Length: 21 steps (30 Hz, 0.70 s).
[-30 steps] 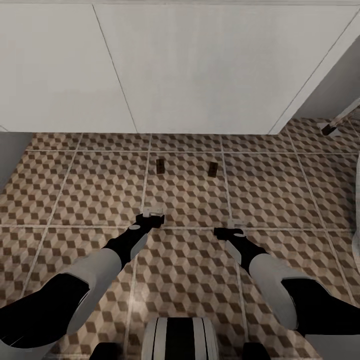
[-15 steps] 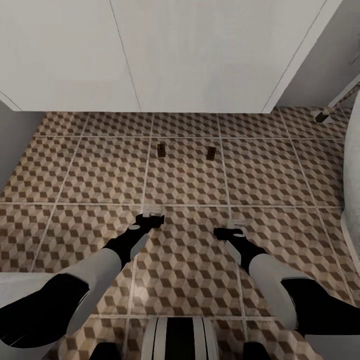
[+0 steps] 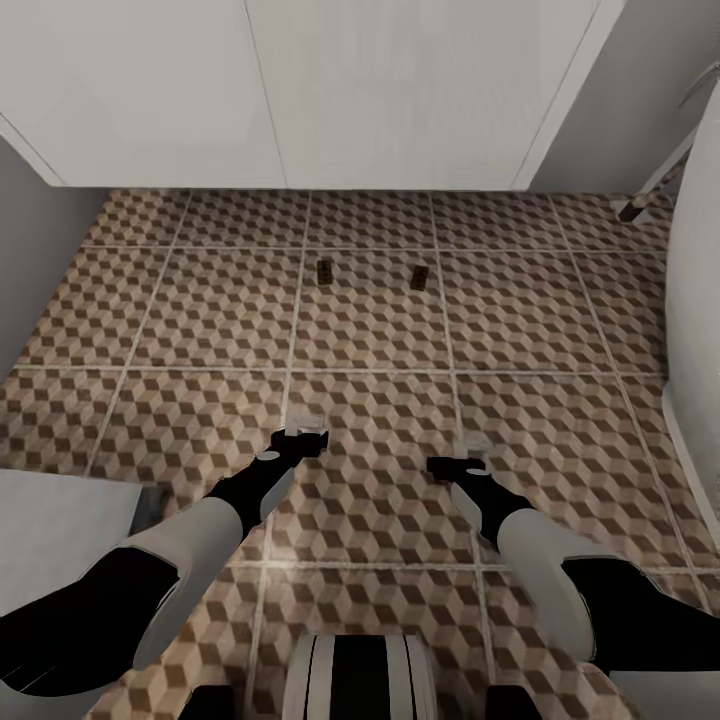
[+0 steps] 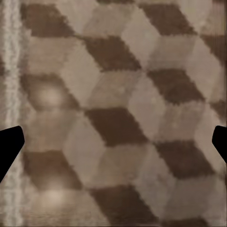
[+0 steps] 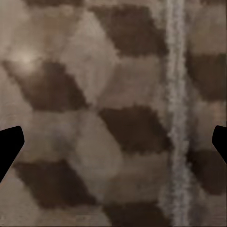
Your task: Take the four mousetraps from the cabinet in the bathroom and place them on the bathroom floor. Make sure all four end up on the same floor surface, and ensure that at least two of them are either under or directly next to the same bathroom sink.
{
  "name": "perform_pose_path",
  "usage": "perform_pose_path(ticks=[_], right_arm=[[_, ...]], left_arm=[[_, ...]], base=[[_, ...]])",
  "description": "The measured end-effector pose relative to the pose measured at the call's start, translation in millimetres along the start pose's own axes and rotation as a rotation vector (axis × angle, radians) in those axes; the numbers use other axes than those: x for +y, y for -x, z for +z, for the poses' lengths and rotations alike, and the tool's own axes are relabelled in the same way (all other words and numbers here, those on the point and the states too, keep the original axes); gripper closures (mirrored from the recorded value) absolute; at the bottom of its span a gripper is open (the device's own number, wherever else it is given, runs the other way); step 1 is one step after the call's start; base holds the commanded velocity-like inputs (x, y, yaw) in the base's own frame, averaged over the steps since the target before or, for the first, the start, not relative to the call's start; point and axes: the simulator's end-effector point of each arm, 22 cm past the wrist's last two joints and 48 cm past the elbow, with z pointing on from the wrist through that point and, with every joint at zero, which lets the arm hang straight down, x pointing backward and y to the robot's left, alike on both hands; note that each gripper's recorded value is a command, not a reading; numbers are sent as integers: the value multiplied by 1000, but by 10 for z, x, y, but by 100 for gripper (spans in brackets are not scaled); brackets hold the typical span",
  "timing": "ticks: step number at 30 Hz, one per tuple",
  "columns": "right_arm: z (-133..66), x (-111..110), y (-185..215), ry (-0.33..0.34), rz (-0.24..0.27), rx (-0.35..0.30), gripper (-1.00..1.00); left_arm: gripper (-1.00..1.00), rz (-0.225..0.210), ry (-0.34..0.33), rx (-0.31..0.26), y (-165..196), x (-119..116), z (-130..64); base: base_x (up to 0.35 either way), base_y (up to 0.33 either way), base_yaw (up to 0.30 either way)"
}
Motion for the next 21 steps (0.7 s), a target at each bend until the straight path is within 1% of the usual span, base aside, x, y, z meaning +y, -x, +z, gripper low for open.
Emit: perform_pose_path(ticks=[7,13,21], right_arm=[[0,-9,1,-5,-2,-1,-100],[-2,-14,1,-9,-2,-1,-100],[-4,-10,6,-8,-3,-2,-100]], left_arm=[[-100,-17,0,4,-14,2,0],[-100,-21,0,5,-20,-2,-1],[-100,-24,-2,8,-36,-14,-4]], base=[[-345,0,0],[-321,0,0],[-176,0,0]])
